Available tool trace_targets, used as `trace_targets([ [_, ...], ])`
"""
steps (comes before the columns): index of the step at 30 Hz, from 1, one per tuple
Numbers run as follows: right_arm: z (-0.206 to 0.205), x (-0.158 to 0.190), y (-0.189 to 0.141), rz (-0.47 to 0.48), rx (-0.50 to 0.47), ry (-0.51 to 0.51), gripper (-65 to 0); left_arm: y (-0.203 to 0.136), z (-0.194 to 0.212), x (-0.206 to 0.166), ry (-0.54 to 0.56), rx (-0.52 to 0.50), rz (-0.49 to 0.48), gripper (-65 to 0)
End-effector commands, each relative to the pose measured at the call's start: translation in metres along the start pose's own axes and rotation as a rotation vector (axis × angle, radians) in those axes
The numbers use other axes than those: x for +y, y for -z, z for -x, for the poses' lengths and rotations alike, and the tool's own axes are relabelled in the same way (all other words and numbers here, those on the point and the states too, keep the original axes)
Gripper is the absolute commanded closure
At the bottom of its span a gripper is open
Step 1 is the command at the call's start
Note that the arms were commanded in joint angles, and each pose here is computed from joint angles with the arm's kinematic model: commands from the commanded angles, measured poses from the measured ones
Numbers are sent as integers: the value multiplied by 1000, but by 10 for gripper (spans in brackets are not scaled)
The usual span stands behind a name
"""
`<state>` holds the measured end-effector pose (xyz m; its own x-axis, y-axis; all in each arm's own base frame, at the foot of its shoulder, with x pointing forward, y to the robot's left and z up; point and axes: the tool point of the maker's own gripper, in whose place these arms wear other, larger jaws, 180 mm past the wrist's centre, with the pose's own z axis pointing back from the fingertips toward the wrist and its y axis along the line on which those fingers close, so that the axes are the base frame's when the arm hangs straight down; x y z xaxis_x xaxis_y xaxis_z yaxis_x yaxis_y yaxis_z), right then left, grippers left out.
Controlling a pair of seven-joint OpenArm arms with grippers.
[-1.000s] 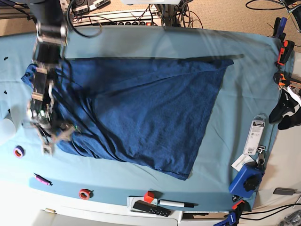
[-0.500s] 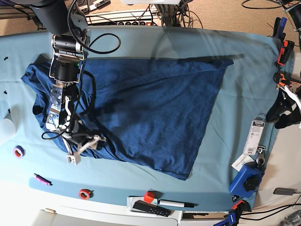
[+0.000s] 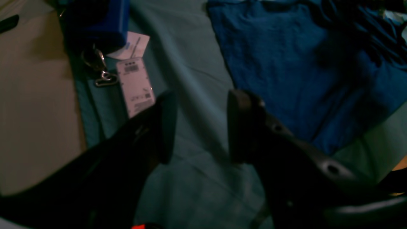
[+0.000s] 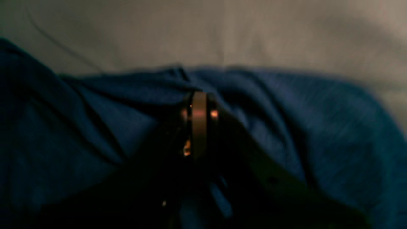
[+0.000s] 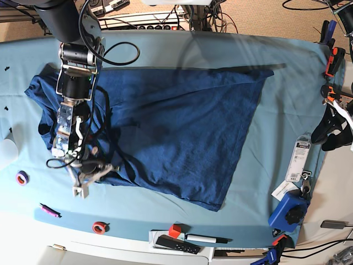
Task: Layout the t-shirt on the table in an organized manner, then fold the t-shirt properly
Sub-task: 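Grasp the bunched shirt fabric near the right gripper and pull it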
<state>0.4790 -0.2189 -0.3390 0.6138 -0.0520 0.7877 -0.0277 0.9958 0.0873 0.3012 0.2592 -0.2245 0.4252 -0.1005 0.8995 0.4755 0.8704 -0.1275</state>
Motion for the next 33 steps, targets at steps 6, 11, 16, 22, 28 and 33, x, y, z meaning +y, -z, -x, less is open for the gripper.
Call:
trace_targets([
  [6,-72,-6,-25,49,-189,-59,0,-1,-15,-3,12,-61,9,-268],
  [11,-86,-3,-46,74,-228,-93,0,1,-14,-5,0,-66,13,-268],
  [16,-83,4,-75,91,-246,-147,0,1,-14,-5,0,-67,13,-268],
  [22,-67,21,-124,109,-282,-231,0,1,-14,-5,0,-70,14,-268],
  [28,-48,38,-165,111,-313,-294,0,1,-14,-5,0,-69,14,-268],
  [33,-36,49,-190,106,-332,-329,0,1,-14,-5,0,-69,14,-268],
])
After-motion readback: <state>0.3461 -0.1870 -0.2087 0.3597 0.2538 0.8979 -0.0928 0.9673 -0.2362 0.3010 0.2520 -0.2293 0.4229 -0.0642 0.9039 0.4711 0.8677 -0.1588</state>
